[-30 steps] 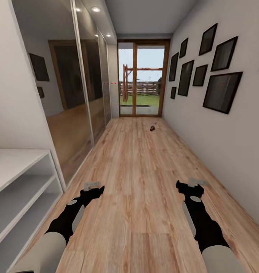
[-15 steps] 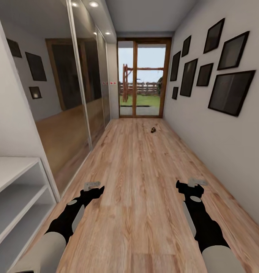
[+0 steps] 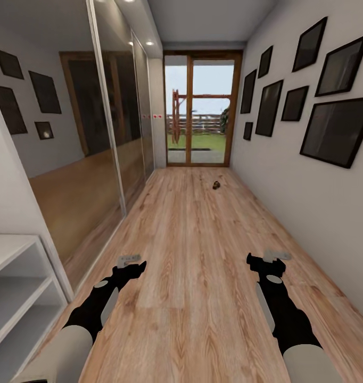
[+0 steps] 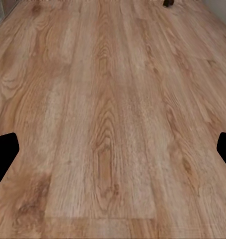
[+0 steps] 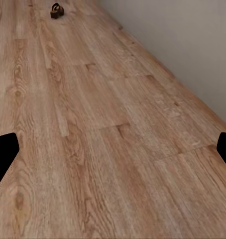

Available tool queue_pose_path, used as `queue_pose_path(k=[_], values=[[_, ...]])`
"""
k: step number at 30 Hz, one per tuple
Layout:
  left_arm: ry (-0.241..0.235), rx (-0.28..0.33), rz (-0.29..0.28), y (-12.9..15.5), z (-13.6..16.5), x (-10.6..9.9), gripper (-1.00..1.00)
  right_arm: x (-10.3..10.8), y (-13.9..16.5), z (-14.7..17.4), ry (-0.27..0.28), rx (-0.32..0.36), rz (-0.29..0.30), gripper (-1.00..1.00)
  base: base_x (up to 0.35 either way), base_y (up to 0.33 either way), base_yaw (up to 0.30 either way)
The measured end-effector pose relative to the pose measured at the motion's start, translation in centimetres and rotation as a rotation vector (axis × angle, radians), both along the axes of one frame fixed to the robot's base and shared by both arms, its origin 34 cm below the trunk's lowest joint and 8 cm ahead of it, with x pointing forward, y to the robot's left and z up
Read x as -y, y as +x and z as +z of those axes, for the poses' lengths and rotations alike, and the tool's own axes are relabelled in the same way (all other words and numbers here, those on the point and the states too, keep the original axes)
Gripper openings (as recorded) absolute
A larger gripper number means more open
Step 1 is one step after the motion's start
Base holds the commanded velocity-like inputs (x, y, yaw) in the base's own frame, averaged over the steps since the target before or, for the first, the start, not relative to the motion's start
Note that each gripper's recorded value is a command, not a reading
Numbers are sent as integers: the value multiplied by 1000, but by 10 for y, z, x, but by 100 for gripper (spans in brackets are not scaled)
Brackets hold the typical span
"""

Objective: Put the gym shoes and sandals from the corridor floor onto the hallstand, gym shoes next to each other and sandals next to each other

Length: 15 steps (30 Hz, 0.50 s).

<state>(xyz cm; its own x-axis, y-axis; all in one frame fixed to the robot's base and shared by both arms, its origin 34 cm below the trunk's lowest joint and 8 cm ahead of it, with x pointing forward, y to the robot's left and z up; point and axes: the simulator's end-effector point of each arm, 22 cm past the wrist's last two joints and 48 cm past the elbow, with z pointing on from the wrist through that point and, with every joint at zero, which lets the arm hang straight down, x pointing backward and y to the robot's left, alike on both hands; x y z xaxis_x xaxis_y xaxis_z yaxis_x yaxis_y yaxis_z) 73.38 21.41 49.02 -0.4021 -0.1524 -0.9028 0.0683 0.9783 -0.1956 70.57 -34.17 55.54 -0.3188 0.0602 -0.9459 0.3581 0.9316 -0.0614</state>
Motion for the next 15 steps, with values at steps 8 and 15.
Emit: queue_pose_path(k=[8, 15], values=[[0, 0, 0, 0, 0, 0, 100, 0, 0, 0, 0, 0, 0, 100, 347, 0, 0], [1, 0, 0, 0, 0, 0, 100, 0, 0, 0, 0, 0, 0, 100, 347, 0, 0]])
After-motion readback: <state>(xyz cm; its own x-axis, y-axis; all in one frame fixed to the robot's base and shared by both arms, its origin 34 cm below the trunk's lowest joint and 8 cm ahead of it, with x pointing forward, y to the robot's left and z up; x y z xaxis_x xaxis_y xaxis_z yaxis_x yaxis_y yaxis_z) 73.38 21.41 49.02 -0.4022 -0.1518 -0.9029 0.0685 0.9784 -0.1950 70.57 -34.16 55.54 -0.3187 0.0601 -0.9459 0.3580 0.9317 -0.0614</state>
